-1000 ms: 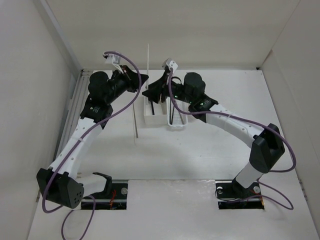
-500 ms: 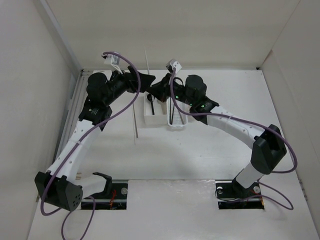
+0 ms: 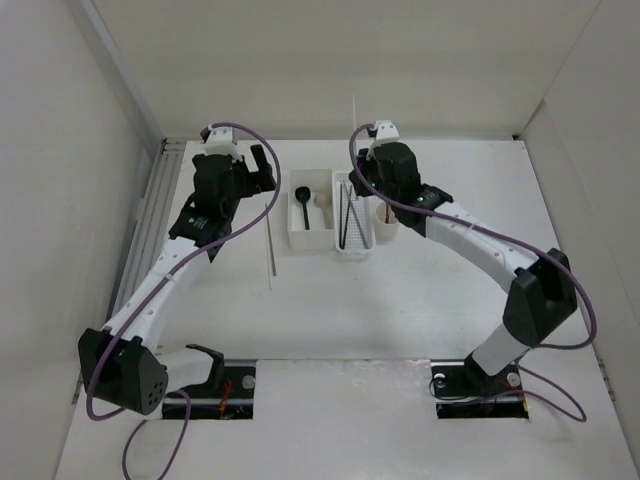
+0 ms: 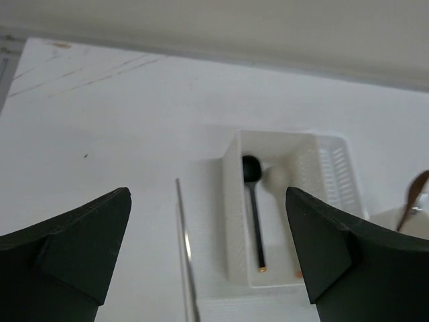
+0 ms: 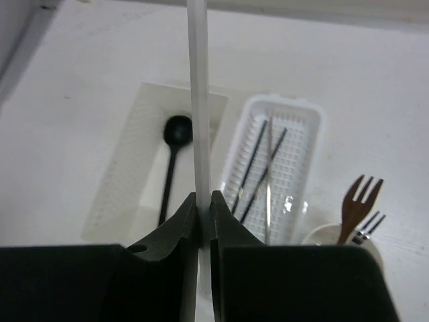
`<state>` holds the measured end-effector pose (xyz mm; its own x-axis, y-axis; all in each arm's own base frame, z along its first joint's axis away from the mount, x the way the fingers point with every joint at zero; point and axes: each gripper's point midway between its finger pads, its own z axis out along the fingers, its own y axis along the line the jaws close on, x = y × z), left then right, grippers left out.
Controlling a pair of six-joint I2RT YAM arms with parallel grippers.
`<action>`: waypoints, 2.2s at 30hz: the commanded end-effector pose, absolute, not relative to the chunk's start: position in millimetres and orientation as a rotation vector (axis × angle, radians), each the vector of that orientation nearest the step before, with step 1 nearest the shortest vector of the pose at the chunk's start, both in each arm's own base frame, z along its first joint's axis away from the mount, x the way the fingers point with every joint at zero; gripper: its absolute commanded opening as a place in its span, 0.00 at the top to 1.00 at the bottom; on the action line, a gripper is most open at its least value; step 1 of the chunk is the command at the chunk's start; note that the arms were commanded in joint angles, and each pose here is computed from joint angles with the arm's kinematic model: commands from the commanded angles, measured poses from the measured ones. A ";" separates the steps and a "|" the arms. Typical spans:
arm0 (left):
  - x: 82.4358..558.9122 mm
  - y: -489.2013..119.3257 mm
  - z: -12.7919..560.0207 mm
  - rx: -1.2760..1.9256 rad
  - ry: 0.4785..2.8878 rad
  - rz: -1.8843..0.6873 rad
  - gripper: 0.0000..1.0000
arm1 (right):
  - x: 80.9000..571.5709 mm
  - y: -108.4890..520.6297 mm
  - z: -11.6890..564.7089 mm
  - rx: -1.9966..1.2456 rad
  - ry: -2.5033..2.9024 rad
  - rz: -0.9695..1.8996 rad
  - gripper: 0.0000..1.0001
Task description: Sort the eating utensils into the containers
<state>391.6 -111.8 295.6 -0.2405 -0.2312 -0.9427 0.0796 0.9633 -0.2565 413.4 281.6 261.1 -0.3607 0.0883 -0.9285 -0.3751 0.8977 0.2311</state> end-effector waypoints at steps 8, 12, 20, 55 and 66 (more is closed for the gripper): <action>390.2 -79.7 241.6 -0.141 1.909 -0.065 0.00 | 433.2 274.1 169.8 -0.146 2.218 0.326 1.00; 390.1 -80.9 241.4 -0.126 1.911 -0.068 0.00 | 441.1 266.4 151.0 -0.076 2.270 0.353 1.00; 393.4 -82.1 237.4 -0.125 1.915 -0.101 0.00 | 431.3 271.0 107.1 -0.069 2.395 0.359 0.99; 357.0 -98.1 106.4 -0.110 2.292 -0.181 0.58 | 434.3 268.3 227.5 -0.238 2.087 0.225 0.69; 352.3 -98.1 46.8 -0.067 2.547 -0.093 0.58 | 437.0 260.8 261.7 -0.305 1.960 0.187 0.68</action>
<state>348.5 -99.0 50.5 -0.7971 -0.0718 -0.5995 -0.0130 0.9947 -0.1018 430.9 259.0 236.1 -0.4613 -0.1141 -0.8799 -0.2836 0.9586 0.0243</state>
